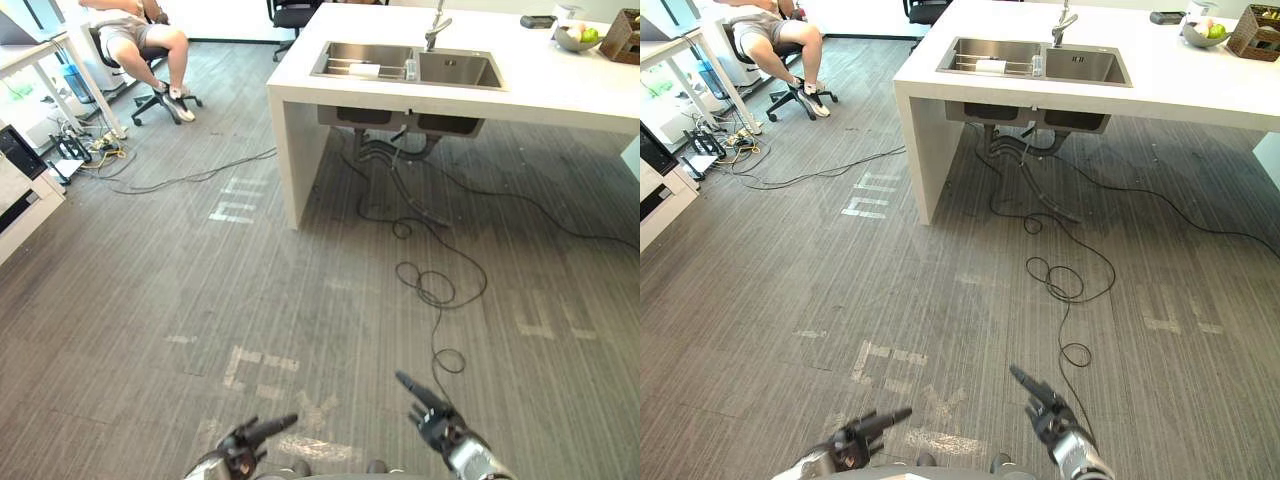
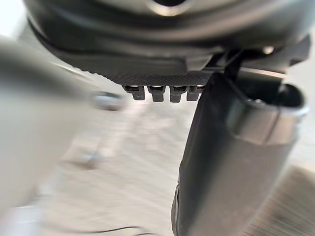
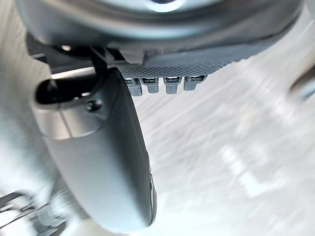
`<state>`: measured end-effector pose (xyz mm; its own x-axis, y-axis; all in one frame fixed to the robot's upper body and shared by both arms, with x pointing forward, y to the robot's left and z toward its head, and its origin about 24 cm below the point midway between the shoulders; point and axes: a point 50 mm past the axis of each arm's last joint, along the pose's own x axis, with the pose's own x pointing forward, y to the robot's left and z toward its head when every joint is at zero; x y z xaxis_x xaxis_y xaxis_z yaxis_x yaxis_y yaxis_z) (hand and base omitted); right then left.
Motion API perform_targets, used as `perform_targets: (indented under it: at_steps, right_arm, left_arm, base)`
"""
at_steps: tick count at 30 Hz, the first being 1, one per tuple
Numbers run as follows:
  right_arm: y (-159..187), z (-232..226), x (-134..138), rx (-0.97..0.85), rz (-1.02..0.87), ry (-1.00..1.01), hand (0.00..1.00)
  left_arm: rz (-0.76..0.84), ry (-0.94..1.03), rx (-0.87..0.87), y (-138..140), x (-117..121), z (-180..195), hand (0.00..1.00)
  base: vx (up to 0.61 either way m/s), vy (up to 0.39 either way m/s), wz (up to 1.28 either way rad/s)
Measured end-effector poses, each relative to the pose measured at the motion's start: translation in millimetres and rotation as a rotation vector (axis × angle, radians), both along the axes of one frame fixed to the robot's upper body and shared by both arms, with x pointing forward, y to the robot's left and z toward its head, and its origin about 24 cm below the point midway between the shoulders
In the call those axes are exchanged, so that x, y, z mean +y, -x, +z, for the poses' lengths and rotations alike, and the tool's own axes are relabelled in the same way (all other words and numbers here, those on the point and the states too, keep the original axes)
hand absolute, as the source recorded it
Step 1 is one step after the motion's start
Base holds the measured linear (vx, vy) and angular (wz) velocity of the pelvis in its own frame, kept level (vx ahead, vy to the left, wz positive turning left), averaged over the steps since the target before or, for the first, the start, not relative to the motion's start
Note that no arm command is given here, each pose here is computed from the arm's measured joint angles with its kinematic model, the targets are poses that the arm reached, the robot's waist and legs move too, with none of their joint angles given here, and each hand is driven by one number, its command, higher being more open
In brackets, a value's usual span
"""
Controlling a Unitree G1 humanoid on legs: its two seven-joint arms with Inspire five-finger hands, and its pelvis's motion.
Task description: Walk over to the sink, pick up the cup, carry it to the dishwasher, place the cup inside the dishwasher, then close the dishwasher door
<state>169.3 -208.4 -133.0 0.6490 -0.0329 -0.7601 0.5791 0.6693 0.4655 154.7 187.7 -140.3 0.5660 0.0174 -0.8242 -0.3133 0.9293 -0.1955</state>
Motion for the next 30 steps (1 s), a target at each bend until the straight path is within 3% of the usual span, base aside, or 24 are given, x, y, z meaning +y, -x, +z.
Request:
perform_targets:
  at_steps: [3,7,11,17,24,30]
  right_arm:
    - [-3.9,1.3,4.7,-0.012,0.054,0.014,1.0]
    - [-1.3,-0.7,7.9,0.014,0.153,0.077,1.0]
    - [0.5,-1.6,9.5,0.023,0.24,0.153,1.0]
    - [0.6,-1.9,13.7,0.016,0.295,0.19,1.0]
    - [29.7,-13.9,9.0,0.14,0.457,0.34,1.0]
    - [41.9,-18.4,8.0,0.174,0.396,0.31,1.0]
  left_arm:
    - [-0.017,-0.031,-0.088,-23.1,-6.6,10.4,1.0]
    - [-0.046,-0.149,-0.083,-27.3,-8.1,12.4,1.0]
    - [-0.077,-0.291,-0.073,-21.3,-4.8,11.1,1.0]
    - [-0.074,-0.305,-0.034,-10.4,-2.9,6.3,1.0]
    - [-0.058,-0.296,0.054,18.9,2.4,-6.1,1.0]
    - [-0.062,-0.277,0.091,30.4,0.8,-11.3,1.0]
  base:
    - [0.0,0.0,0.0]
    - [0.0,-0.006,0.03]
    - [0.0,-0.003,0.03]
    - [-0.02,0.009,-0.04]
    - [-0.03,-0.003,-0.05]
    - [-0.05,0.001,-0.01]
